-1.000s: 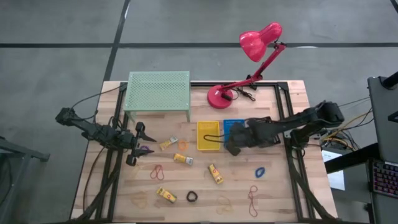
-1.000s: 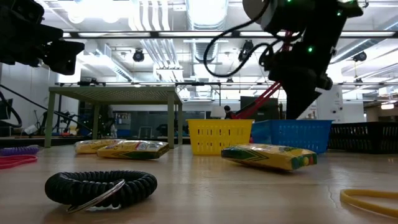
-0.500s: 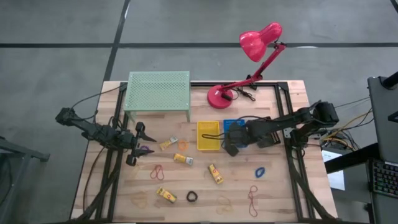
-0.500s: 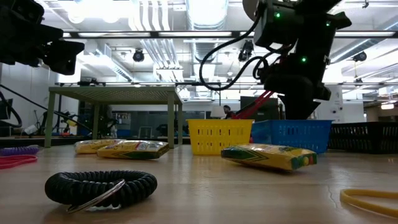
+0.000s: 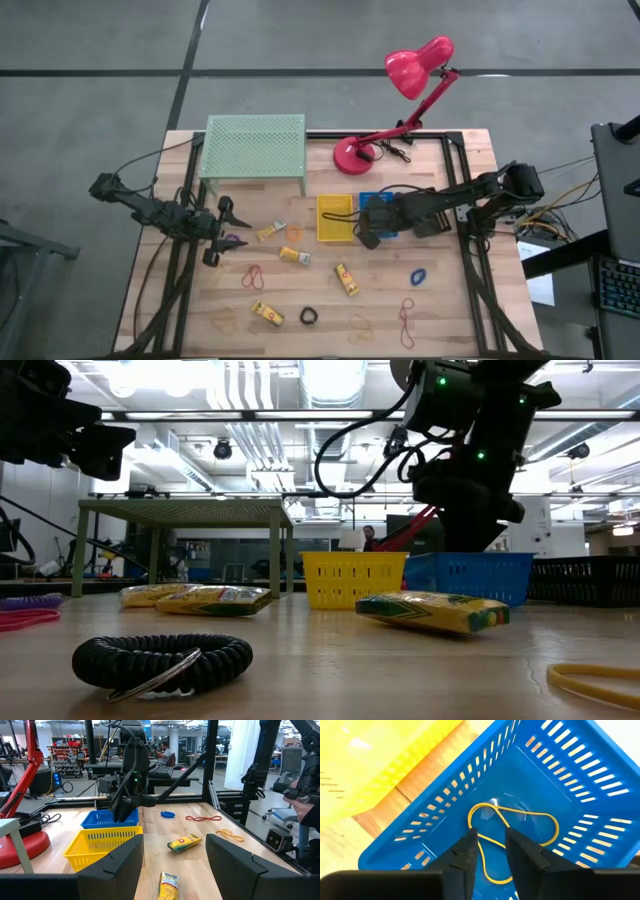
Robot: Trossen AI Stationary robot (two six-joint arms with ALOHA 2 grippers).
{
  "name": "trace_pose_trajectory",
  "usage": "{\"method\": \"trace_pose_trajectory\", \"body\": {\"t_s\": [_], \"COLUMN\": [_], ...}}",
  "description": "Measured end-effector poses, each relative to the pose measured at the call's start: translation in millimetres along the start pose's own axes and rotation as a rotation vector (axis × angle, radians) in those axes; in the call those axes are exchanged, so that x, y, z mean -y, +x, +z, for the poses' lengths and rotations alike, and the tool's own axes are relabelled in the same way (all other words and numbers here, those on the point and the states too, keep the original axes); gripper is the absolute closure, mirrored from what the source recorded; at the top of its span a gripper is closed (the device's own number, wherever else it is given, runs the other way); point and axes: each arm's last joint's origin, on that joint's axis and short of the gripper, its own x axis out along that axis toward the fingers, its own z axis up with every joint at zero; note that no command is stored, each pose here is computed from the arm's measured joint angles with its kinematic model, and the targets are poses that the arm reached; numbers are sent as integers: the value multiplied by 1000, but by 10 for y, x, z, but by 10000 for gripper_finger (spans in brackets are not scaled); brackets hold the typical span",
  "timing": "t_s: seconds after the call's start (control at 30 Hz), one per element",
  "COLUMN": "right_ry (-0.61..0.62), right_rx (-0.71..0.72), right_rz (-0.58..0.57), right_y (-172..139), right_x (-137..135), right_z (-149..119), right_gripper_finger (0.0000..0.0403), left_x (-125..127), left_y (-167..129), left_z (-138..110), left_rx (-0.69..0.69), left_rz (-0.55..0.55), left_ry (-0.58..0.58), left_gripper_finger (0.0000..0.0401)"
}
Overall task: Pick & Place Office Desk Supplies
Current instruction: Put the right red rubber band into the blue basket
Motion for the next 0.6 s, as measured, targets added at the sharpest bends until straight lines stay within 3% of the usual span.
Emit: {"method": "trace_pose_trajectory", "body": {"t_s": [0.17, 0.37, 0.6], "right_ry": [-30, -33, -37], "right_rx": [0, 19, 166], "right_rz": [0, 20, 104], "right_y": [1, -71, -457], "right_x": [1, 11, -78], "right_z": [-1, 10, -33], "right_gripper_finger": [276, 282, 286], "left_x": [0, 0, 0], "left_y": [0, 0, 0], "left_z": [0, -1, 0], "left_rx": [0, 0, 0], "left_rz": [0, 0, 0], "left_ry": [0, 0, 0], "left_gripper_finger": [182, 182, 182]}}
